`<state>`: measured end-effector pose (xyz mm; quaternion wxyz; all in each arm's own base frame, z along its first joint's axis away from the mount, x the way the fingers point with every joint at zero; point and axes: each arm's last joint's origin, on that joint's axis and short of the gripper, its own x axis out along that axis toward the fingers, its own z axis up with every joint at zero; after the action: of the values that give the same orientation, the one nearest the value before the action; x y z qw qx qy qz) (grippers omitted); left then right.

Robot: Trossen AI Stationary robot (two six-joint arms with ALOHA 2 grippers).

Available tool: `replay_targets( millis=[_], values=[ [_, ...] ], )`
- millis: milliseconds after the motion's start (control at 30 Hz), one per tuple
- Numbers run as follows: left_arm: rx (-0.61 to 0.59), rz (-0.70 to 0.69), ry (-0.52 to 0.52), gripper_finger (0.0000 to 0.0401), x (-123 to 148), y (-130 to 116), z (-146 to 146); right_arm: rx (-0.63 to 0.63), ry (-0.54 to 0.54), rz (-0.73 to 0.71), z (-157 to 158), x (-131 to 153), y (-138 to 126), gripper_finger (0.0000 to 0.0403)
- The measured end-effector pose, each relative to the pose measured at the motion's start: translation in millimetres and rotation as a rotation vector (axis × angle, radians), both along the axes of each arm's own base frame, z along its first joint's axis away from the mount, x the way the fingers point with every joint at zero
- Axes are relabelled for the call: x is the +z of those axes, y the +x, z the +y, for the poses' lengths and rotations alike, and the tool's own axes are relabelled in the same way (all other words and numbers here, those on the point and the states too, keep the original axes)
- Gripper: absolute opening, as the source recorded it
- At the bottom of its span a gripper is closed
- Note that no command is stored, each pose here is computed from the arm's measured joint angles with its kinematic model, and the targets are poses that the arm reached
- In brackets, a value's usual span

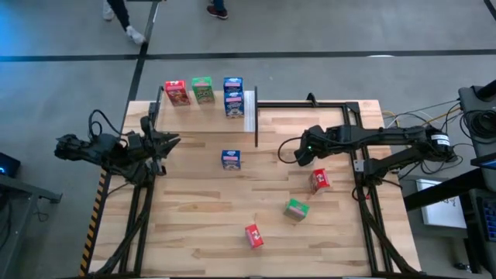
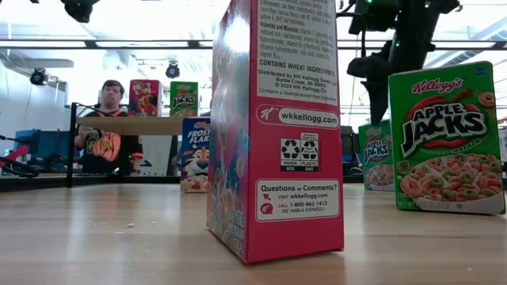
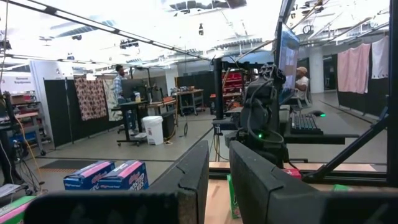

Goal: Stack cereal on shelf
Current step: Put the top green cereal box on the shelf aligned with the other green cereal box

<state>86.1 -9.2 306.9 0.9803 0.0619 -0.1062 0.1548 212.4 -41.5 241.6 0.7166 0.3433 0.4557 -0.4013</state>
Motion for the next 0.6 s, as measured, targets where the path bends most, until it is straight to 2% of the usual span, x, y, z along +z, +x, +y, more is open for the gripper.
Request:
replay_targets(
  millis=[400,600],
  values=[
    [0.000,0.000,0.000,0.0048,0.0,0.0,0.0,-0.008,-0.027,0.014,-0.7,-2.7,-0.7,0.0155],
    [0.000,0.000,0.000,0.0048,0.0,0.0,0.0,-0.004,-0.026,0.004,-0.6,2.4,-1.0,0.0143]
  ],
)
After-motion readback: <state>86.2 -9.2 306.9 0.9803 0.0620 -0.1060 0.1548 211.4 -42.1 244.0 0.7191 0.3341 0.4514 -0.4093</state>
